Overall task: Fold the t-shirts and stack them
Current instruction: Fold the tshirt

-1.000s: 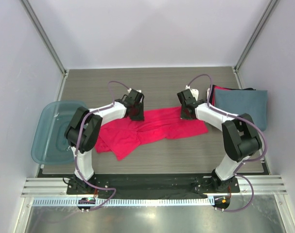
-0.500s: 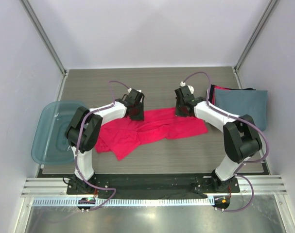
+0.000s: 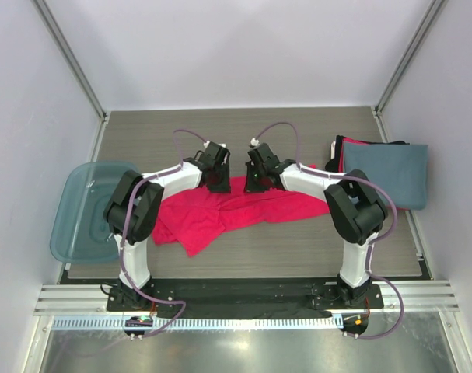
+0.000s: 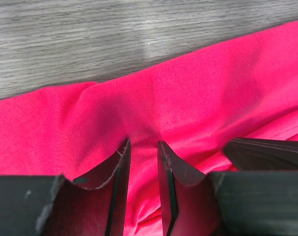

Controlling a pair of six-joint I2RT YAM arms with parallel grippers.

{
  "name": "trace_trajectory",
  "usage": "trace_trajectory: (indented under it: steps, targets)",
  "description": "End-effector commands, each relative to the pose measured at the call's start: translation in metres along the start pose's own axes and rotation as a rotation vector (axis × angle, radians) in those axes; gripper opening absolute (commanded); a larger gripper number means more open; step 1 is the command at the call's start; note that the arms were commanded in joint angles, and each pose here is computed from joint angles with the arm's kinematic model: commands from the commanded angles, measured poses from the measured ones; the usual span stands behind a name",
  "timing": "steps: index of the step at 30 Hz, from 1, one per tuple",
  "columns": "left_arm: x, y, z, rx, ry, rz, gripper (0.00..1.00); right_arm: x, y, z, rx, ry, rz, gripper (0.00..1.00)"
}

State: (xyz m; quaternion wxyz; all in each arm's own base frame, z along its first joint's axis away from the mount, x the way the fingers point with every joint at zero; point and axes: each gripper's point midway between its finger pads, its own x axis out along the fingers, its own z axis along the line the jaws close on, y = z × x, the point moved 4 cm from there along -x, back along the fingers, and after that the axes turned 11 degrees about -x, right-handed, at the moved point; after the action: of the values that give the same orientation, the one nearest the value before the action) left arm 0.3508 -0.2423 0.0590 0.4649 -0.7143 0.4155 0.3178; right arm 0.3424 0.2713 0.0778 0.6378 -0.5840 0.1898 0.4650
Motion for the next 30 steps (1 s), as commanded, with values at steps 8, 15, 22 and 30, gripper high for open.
trace_trajectory:
  steps: [8,15,22,30]
  targets:
    - [0.008,0.01,0.0,0.003,0.031,0.069,0.27,0.01,-0.017,0.022,0.024,-0.121,-0.056,0.08]
    - [0.008,0.009,0.003,0.006,0.014,0.059,0.27,0.007,0.009,0.022,0.024,-0.13,-0.004,0.06]
    - [0.008,0.008,0.006,0.008,-0.007,0.051,0.27,-0.017,0.034,0.029,0.02,-0.141,0.006,0.06]
    - [0.008,0.008,0.007,0.011,-0.014,0.049,0.27,-0.049,0.033,0.029,0.009,-0.137,-0.046,0.07]
